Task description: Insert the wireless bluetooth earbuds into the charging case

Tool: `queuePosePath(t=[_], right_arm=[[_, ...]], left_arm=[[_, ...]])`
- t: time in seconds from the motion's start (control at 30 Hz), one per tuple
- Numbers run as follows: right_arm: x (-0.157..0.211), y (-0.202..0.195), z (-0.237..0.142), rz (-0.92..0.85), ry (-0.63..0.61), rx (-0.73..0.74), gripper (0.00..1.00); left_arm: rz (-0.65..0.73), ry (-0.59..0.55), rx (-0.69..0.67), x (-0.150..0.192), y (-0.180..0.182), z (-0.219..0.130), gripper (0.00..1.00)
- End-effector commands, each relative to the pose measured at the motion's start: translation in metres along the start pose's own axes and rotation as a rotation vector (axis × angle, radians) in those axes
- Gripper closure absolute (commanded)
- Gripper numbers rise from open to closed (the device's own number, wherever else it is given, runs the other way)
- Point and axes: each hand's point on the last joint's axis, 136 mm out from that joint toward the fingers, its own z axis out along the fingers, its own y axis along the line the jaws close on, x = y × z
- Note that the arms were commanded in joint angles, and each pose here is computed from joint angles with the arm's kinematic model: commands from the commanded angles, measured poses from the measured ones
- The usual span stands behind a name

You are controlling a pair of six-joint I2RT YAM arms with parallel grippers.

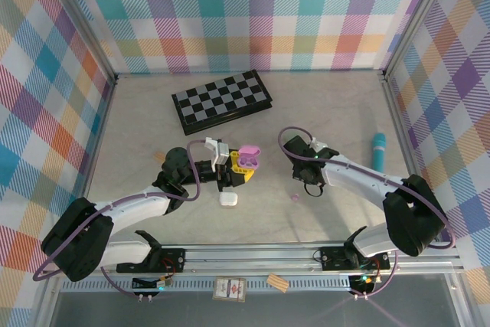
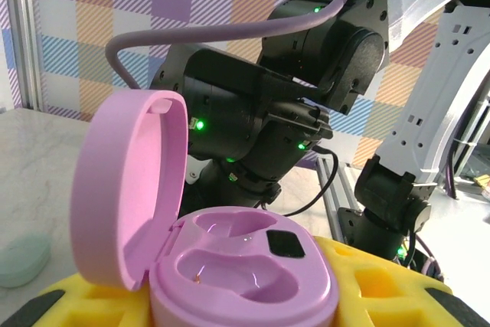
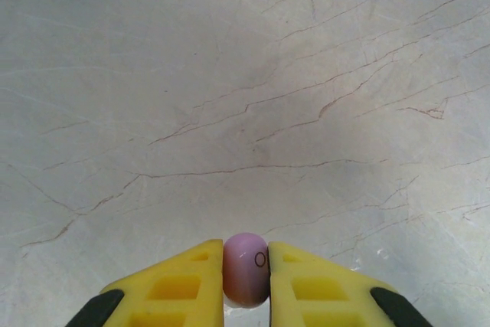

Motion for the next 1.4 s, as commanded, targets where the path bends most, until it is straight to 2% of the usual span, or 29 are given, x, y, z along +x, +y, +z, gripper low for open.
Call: queuePosePath(t=[0.0, 0.3, 0.57, 0.9, 1.37], right_arm=[[-0.003, 0.006, -0.013, 0.034, 0.011, -0.029, 0.82], [-0.005, 0.012, -0.037, 0.088, 0.039, -0.103, 0.82], [-0.011, 0.026, -0.068, 0.059, 0.006, -0.23, 0.81], [-0.025, 0.059, -0.115, -0.008, -0.099, -0.363, 0.81], [-0.026, 0.123, -0.147, -0.118, -0.116, -0.55, 0.8]], left_arm=[[0.045, -0.009, -0.017, 0.0, 0.001, 0.0, 0.64], [0.09, 0.007, -0.141, 0.012, 0.028, 0.003, 0.64], [0.147, 0.013, -0.277, 0.025, 0.061, 0.011, 0.65], [0.17, 0.08, -0.271, 0.048, 0.072, 0.033, 0.65], [0.175, 0.099, -0.236, 0.058, 0.068, 0.051, 0.65]])
